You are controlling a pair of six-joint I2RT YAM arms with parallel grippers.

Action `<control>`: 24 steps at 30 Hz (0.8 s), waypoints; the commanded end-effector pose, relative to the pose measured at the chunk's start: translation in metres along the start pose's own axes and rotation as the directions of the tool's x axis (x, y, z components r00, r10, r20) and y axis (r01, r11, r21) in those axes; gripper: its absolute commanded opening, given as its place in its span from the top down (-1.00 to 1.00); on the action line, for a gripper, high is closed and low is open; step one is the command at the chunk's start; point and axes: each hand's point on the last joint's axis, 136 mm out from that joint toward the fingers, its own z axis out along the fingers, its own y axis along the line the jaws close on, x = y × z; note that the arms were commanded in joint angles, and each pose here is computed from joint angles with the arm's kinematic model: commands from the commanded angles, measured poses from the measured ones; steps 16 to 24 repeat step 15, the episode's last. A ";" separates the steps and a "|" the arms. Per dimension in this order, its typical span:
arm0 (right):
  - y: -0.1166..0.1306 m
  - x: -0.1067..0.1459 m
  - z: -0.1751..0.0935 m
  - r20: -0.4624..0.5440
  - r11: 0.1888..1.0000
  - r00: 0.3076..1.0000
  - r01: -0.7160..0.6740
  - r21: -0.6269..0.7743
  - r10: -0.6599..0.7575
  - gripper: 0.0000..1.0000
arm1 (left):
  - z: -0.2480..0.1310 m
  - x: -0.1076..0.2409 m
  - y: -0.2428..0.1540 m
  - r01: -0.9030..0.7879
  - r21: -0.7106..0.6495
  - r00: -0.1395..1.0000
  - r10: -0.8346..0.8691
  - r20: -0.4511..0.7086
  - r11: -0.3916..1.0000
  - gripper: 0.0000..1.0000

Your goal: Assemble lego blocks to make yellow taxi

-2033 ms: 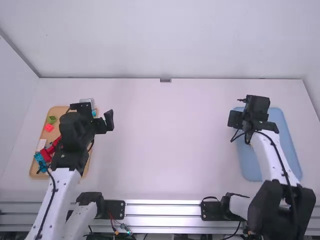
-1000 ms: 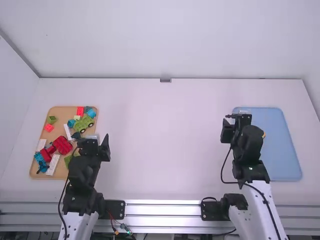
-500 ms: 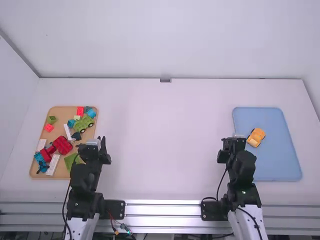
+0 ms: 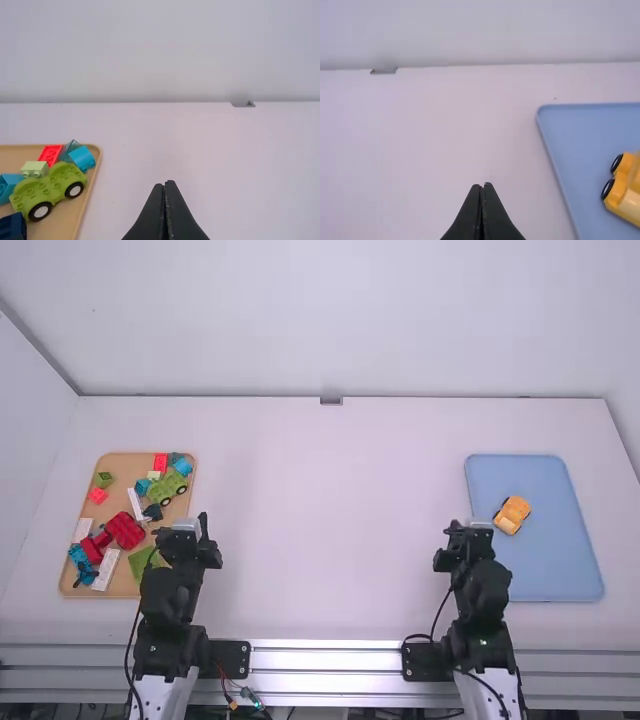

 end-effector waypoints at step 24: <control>0.000 -0.033 -0.013 0.169 1.000 0.986 -0.003 0.001 0.002 1.00 | 0.000 0.005 0.000 -0.006 0.000 1.000 0.006 -0.009 1.000 1.00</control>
